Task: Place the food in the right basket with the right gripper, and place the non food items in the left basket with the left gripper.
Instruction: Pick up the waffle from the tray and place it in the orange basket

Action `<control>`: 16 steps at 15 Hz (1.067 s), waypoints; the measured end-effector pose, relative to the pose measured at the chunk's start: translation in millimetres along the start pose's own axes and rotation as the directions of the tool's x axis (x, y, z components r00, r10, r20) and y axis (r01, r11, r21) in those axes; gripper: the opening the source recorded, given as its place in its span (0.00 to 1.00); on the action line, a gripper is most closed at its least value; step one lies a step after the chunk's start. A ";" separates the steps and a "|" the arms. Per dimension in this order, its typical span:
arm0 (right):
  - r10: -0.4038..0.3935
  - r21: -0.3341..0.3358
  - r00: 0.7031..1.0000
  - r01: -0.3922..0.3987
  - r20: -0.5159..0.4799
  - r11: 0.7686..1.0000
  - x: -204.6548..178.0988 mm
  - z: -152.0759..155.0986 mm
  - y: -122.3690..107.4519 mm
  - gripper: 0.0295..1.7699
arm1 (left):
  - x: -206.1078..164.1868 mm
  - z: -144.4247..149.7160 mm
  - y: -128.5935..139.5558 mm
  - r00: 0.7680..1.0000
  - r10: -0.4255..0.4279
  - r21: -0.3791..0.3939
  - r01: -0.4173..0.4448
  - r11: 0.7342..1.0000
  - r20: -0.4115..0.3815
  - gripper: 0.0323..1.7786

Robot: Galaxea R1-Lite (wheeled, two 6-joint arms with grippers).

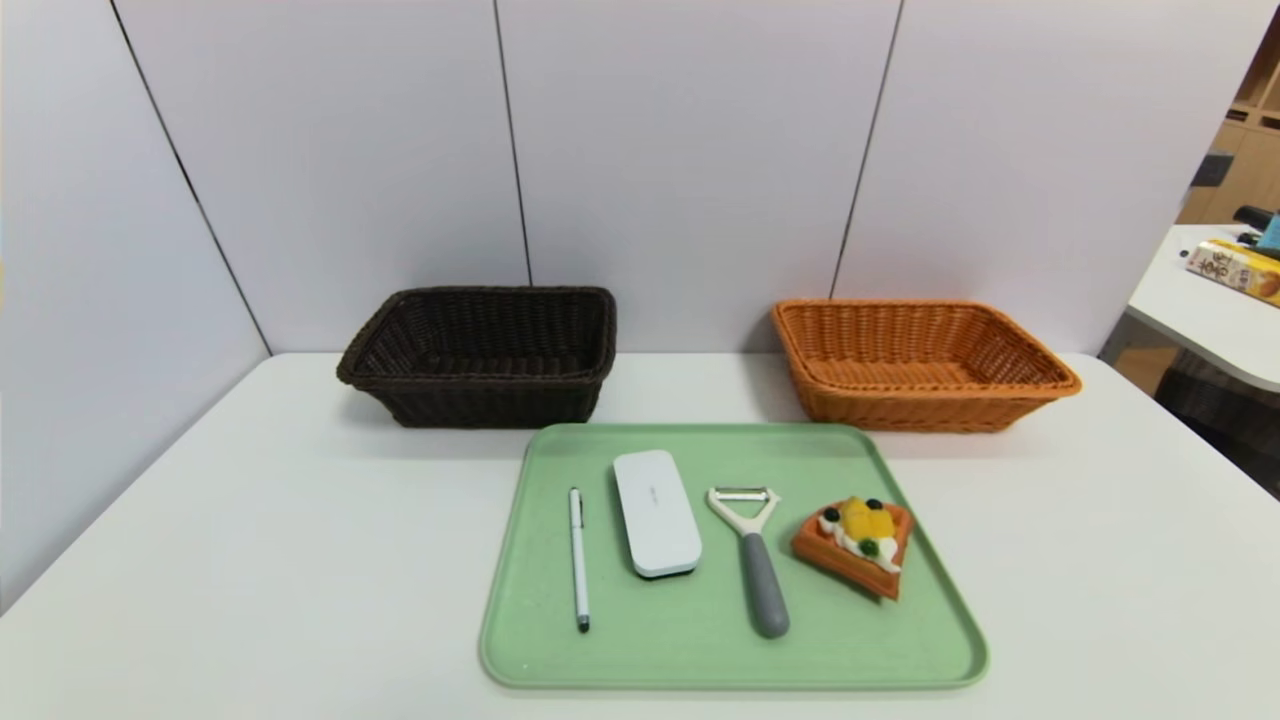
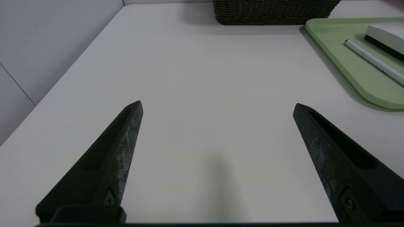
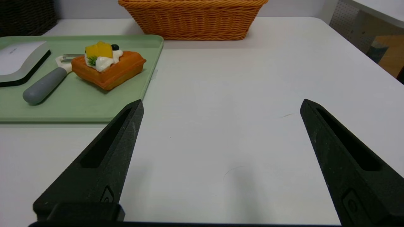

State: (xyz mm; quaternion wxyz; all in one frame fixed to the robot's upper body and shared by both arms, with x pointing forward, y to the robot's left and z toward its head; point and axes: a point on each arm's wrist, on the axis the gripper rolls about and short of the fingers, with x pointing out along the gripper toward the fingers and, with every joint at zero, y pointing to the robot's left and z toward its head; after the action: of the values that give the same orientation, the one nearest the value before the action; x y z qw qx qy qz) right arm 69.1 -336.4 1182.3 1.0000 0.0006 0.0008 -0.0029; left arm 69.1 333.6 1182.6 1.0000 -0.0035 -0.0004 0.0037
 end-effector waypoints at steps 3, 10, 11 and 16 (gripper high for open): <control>0.000 -0.012 1.000 0.000 0.002 1.000 0.0 0.3 0.0 0.97 | -0.5 1.7 -0.1 1.000 -0.003 0.049 0.003 0.999 0.005 0.95; 0.097 -0.026 0.995 -0.097 -0.006 0.995 -12.6 52.2 2.4 0.97 | -19.9 66.6 -1.2 0.999 -0.036 0.077 0.036 0.996 0.001 0.95; 0.109 -0.027 0.994 -0.109 -0.003 0.994 -12.7 64.4 2.7 0.97 | -19.0 81.0 -1.4 0.999 -0.038 0.078 0.038 0.996 0.002 0.95; 0.134 -0.025 0.991 -0.134 -0.019 0.991 -0.7 135.5 3.5 0.97 | 2.4 158.1 -2.3 0.999 -0.049 0.080 0.050 0.996 -0.014 0.95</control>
State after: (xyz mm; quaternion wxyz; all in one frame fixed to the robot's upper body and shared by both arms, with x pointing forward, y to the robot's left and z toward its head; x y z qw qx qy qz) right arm 68.7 -333.1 1317.8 0.9978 -0.0124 0.0095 0.0643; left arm 71.4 332.4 1340.7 0.9991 0.0366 0.0058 -0.0212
